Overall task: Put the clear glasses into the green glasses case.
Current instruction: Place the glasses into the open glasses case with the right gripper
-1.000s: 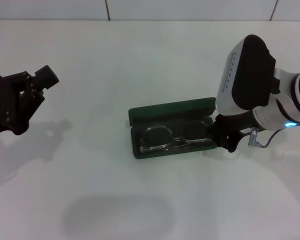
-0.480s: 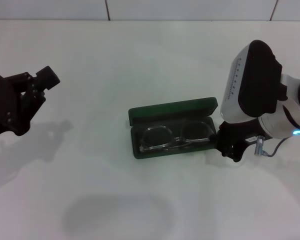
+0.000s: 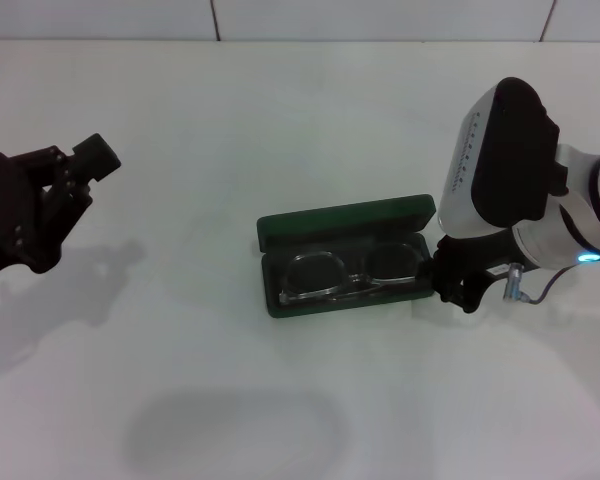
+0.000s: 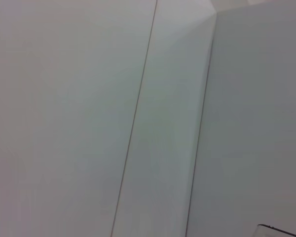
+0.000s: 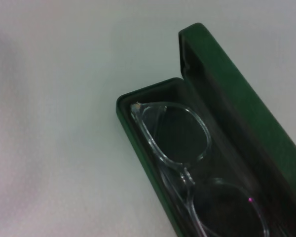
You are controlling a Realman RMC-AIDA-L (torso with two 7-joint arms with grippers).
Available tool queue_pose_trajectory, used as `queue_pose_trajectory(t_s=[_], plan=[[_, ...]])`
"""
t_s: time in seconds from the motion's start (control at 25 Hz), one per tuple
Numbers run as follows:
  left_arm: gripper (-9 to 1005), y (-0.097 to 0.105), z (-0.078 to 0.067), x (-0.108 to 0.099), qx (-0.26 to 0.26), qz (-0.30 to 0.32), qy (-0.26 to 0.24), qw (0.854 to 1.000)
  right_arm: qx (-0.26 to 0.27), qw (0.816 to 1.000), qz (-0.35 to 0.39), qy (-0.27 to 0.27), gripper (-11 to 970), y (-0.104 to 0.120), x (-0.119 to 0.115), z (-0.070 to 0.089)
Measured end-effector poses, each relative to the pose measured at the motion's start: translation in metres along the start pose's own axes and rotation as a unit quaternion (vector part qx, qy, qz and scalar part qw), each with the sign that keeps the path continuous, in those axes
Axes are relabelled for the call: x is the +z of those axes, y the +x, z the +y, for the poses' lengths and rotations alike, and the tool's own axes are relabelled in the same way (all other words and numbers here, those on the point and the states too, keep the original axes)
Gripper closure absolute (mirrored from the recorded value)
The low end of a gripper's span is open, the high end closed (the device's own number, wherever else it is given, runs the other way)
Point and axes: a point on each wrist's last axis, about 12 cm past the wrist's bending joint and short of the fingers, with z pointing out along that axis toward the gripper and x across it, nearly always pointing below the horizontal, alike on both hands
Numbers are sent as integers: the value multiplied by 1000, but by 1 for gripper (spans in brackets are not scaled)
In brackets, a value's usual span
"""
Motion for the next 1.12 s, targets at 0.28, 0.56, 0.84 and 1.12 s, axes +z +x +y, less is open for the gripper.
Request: queue_pose_trajectory(t_s=[0.28, 0.56, 0.84, 1.12], plan=[[957, 1, -1, 0, -1, 0, 0, 1000, -1, 1000, 2, 1, 915, 1, 3, -3], [957, 1, -1, -1, -1, 1, -1, 1000, -1, 1000, -3, 6, 914, 1, 5, -4], [957, 2, -1, -1, -2, 3, 0, 1000, -4, 1000, -9, 13, 913, 0, 5, -5], [957, 2, -2, -1, -4, 4, 0, 1000, -8, 1000, -23, 10, 913, -6, -15, 6]])
